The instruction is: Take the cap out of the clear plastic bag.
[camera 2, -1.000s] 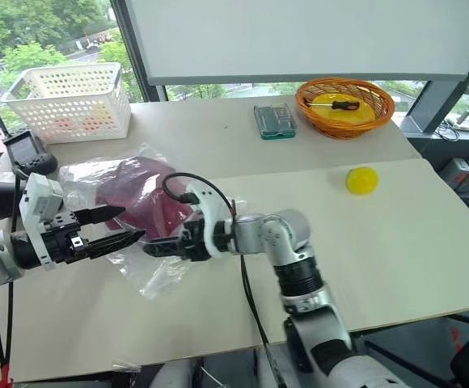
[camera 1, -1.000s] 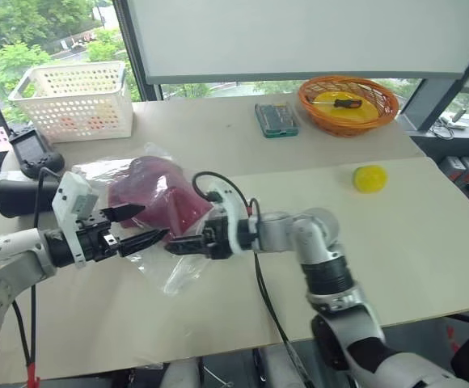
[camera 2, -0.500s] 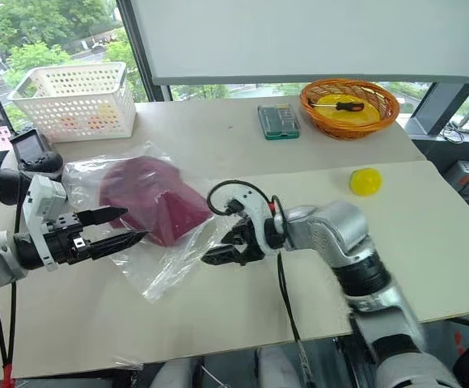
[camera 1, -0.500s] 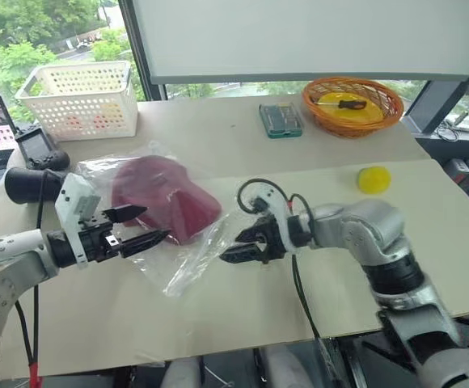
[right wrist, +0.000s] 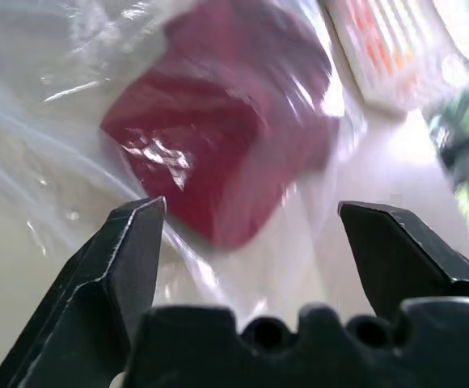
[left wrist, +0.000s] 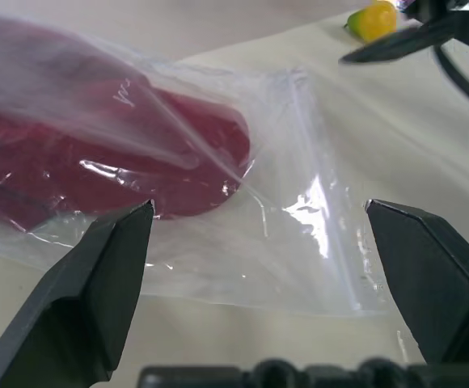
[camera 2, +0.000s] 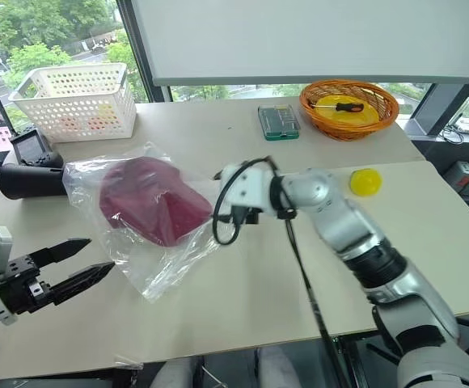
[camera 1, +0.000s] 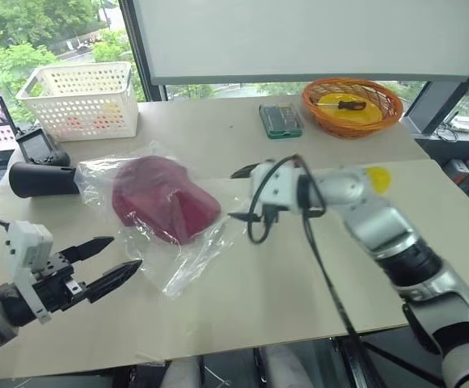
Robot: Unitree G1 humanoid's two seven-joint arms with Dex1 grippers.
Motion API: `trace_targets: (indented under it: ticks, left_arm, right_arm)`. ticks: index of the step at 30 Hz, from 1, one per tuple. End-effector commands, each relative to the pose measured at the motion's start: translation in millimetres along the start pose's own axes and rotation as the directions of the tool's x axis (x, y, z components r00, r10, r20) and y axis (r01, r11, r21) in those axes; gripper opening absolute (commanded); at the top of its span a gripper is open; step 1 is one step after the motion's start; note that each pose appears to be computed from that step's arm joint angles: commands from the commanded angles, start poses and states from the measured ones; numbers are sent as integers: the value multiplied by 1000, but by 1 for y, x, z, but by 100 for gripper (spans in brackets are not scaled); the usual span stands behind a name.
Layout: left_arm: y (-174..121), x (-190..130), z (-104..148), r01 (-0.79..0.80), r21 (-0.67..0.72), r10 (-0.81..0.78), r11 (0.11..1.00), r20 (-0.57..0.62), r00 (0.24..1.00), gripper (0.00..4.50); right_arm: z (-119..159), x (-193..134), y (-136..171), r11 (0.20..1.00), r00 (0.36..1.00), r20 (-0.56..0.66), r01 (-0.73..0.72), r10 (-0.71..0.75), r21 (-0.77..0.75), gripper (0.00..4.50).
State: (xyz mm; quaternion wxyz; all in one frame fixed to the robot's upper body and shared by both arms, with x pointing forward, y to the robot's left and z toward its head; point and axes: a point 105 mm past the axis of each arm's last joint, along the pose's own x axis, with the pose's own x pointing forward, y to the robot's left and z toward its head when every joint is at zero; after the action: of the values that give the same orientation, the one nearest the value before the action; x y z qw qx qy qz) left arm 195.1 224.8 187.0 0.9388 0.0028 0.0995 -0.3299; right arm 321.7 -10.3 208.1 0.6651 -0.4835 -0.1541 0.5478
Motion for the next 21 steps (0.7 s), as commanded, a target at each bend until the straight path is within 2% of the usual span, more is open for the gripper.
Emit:
trace_targets:
  ticks: [1, 4, 10, 15, 21]
  left_arm:
    - [-8, -2, 8, -3, 18, 2, 1000, 34, 999, 450]
    - [-10, -2, 8, -8, 16, 8, 1000, 31, 999, 450]
    - [-9, 0, 10, -8, 15, 7, 1000, 31, 999, 450]
    - [-7, 5, 13, -7, 21, 6, 1000, 34, 999, 450]
    - [-7, 8, 19, -9, 28, 7, 1000, 42, 999, 450]
  right_arm:
    - [-3, 9, 2, 966, 1000, -9, 8, -10, -260, 408]
    - [-13, 21, 13, 923, 1000, -22, -13, 4, -384, 408]
    - [-29, 35, 13, 886, 999, -41, -4, -16, -464, 408]
    - [-22, 68, 10, 862, 996, 14, 85, -90, -500, 408]
    - [-21, 86, 24, 856, 998, 39, 55, -41, -514, 408]
